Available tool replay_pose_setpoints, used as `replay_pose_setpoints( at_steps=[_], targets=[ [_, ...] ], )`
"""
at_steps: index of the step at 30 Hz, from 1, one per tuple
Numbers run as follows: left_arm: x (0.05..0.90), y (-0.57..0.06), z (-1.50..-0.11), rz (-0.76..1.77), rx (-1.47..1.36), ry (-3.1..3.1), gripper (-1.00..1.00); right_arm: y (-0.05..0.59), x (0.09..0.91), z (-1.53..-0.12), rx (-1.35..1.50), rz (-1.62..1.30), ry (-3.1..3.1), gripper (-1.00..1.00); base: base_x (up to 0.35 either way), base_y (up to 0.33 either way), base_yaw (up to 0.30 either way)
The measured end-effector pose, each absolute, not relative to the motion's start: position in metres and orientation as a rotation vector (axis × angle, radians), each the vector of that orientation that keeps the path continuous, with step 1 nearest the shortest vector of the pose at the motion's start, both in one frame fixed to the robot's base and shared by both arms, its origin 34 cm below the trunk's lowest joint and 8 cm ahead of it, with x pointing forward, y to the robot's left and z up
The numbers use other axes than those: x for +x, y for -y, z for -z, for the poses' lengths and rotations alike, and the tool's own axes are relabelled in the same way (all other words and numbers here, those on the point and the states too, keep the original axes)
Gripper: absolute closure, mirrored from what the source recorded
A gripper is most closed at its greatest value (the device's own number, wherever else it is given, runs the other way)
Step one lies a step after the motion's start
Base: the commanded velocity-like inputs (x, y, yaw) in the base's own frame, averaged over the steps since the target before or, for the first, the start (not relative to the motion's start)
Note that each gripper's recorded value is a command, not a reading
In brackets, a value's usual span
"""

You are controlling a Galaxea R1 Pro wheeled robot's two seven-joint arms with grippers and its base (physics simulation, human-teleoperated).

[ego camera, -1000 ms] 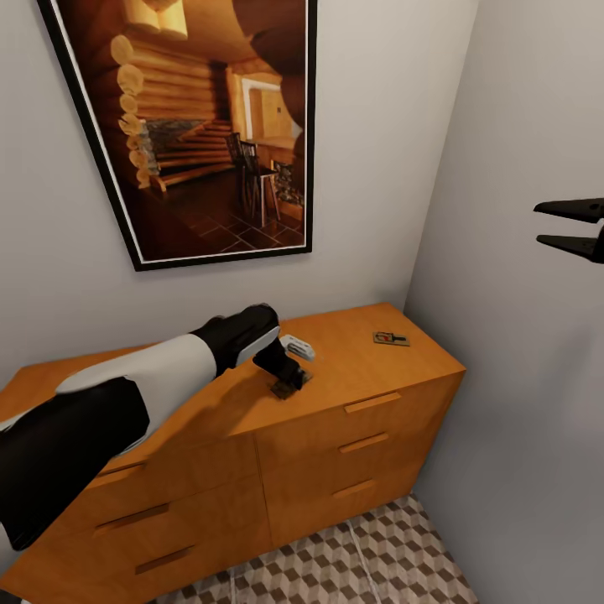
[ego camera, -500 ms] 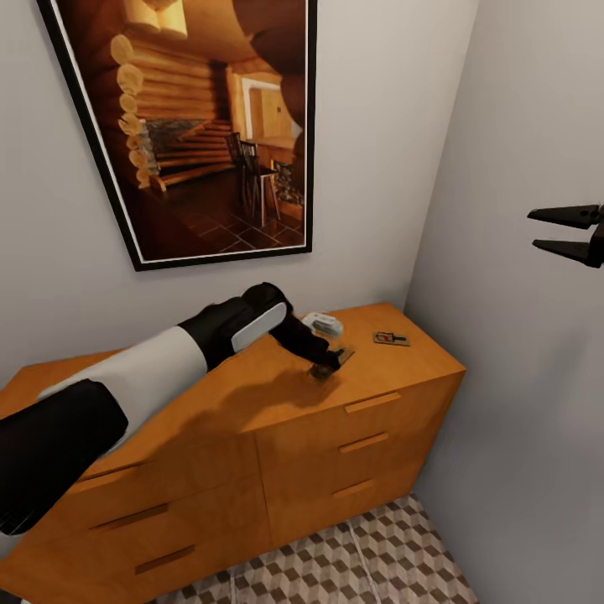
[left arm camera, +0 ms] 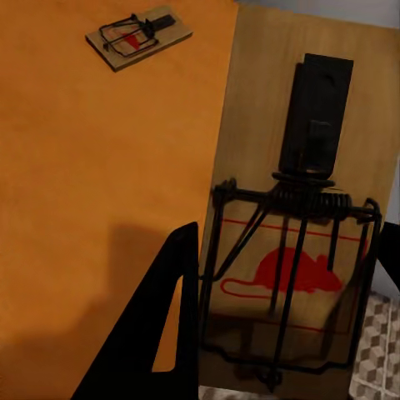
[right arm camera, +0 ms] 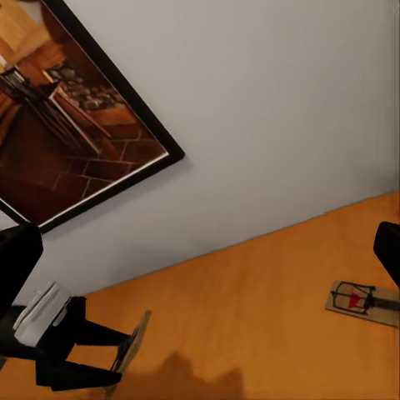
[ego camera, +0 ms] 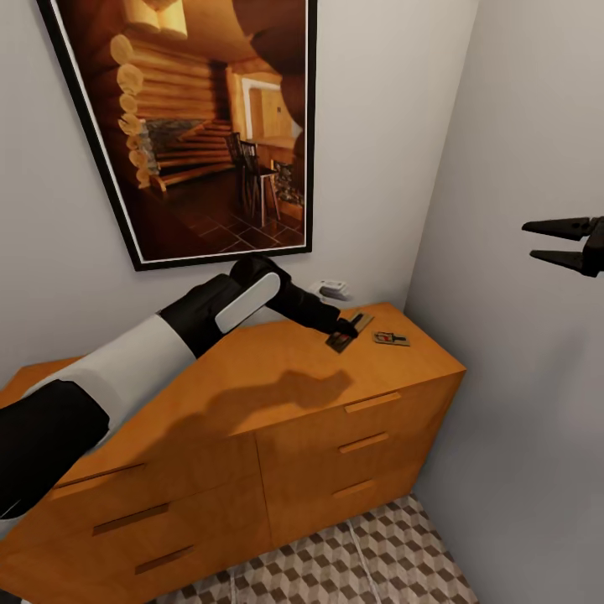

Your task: Take the four mousetraps from the cabinet in the bathroom and place them on the bathroom floor. Make sure all four end up on the same floor surface, and ensure that at least two of them are either under or directly next to the same bathroom sink.

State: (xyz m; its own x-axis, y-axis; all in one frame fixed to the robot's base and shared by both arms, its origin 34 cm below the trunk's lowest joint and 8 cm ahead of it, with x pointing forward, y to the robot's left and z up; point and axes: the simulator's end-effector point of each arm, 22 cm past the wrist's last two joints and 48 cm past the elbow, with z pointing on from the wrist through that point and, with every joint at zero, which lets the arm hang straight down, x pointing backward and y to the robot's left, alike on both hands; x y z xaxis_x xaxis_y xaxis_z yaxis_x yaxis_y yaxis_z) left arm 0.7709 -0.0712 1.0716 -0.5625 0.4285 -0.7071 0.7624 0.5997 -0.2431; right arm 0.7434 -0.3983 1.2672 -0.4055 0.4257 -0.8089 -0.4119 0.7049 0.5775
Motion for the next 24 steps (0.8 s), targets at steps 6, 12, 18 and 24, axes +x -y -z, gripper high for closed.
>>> replay_pose_setpoints(
  at_steps=[6, 12, 18, 24],
  targets=[
    [0.774, 0.065, -1.073, 0.720, 0.925, -2.226, 1.00, 0.401, 0.746, -1.261, 0.010, -0.872, -1.787, -1.00, 0.000, 0.000, 0.000],
    [0.776, 0.062, -1.072, 0.718, 0.920, -2.228, 1.00, 0.402, 0.746, -1.259, 0.010, -0.865, -1.792, -1.00, 0.000, 0.000, 0.000],
    [0.776, 0.062, -1.072, 0.718, 0.919, -2.228, 1.00, 0.401, 0.749, -1.248, 0.003, -0.831, -1.826, -1.00, 0.000, 0.000, 0.000],
    [0.776, 0.062, -1.072, 0.718, 0.918, -2.228, 1.00, 0.410, 0.760, -1.209, -0.027, -0.637, -1.936, -1.00, 0.000, 0.000, 0.000]
  ],
)
